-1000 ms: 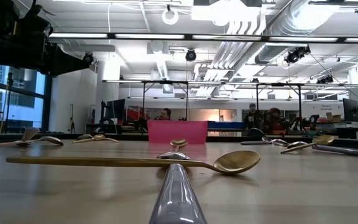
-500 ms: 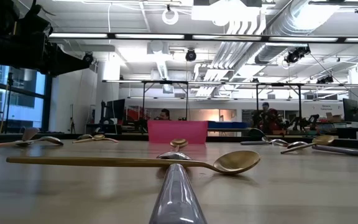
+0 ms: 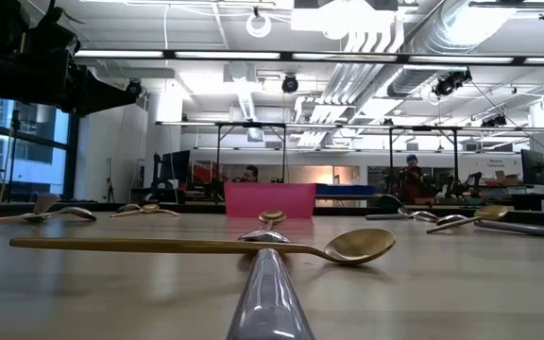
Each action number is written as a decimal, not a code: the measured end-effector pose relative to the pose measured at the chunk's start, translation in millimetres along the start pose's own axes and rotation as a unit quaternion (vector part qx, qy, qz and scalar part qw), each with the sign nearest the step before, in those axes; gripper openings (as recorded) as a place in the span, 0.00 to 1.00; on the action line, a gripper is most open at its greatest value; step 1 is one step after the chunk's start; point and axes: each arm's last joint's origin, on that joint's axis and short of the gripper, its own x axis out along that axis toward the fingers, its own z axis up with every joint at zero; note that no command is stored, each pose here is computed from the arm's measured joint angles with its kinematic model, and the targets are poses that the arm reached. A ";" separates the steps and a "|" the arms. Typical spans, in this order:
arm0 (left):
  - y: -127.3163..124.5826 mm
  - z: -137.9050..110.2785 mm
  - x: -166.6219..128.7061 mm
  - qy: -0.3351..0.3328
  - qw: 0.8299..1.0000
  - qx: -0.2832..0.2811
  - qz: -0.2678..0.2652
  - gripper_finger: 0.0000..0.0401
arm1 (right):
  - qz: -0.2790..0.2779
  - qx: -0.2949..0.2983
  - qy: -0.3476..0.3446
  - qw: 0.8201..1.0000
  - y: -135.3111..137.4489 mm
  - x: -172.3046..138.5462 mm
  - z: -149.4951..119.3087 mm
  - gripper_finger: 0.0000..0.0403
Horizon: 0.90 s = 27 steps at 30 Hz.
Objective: Sort silverware by color (type)
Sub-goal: Put the orange spoon into the green bin, then put the purple spoon into the orange bin
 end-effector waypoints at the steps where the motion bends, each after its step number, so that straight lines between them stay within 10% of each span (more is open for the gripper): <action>1: 0.0 0.0 0.0 0.000 1.000 0.000 0.000 0.00 | -0.001 0.000 -0.001 1.000 -0.8 2.2 0.6 0.00; 27: 0.0 -0.2 0.0 0.000 1.000 0.000 0.000 0.00 | -0.023 -0.055 0.014 0.998 -7.0 12.1 2.9 0.17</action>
